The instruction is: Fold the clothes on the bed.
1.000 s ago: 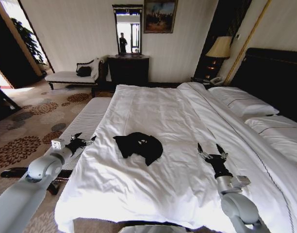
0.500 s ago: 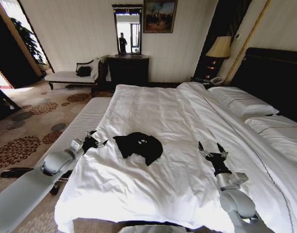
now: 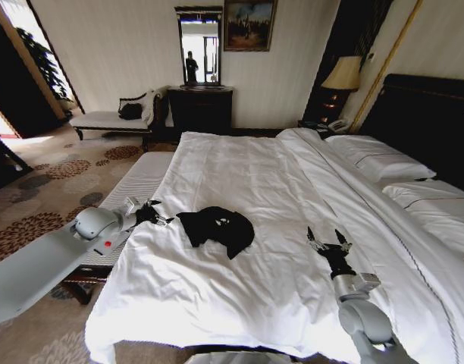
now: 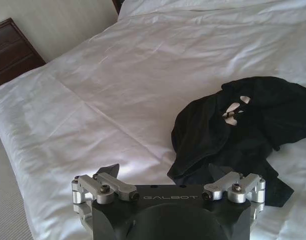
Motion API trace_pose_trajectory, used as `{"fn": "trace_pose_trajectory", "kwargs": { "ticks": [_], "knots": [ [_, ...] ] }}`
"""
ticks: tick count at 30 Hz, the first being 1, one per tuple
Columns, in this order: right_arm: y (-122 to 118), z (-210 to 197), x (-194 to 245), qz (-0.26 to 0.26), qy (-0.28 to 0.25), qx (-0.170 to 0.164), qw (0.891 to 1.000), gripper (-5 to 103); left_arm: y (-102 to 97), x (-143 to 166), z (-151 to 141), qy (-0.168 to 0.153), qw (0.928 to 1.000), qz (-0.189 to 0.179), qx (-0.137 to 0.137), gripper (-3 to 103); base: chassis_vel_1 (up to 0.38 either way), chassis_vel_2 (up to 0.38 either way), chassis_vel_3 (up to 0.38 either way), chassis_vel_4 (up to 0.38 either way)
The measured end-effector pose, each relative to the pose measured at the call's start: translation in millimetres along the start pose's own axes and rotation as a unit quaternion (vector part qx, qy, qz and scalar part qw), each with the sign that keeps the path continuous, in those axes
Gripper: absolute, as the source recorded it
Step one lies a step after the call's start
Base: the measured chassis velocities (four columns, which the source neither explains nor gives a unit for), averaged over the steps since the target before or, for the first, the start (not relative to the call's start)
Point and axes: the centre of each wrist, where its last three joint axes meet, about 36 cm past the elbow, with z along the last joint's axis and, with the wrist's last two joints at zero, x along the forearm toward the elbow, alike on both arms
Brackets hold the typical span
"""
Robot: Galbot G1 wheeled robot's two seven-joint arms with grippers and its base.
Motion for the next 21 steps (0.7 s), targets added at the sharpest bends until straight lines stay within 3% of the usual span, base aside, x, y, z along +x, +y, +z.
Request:
{"fn": "trace_pose_trajectory", "kwargs": {
  "ticks": [8,14,16,21],
  "knots": [
    [-4,1,0,0.004,0.000,0.003,1.000,100,9.8,-17,-9,0.017,0.9989,0.035,-0.026,100,0.000,0.000,0.000,0.000],
    [-6,-1,-2,0.004,-0.002,0.007,1.000,100,18.3,-24,-12,0.020,0.9980,0.045,-0.040,100,0.000,0.000,0.000,0.000],
    [-8,-2,-2,0.003,-0.002,0.010,1.000,100,26.3,-26,-12,0.018,0.9968,0.049,-0.061,100,0.000,0.000,0.000,0.000],
    [-9,-3,-4,0.002,-0.003,0.012,1.000,100,34.4,-28,-10,0.014,0.9955,0.056,-0.075,100,0.000,0.000,0.000,0.000]
  ]
}}
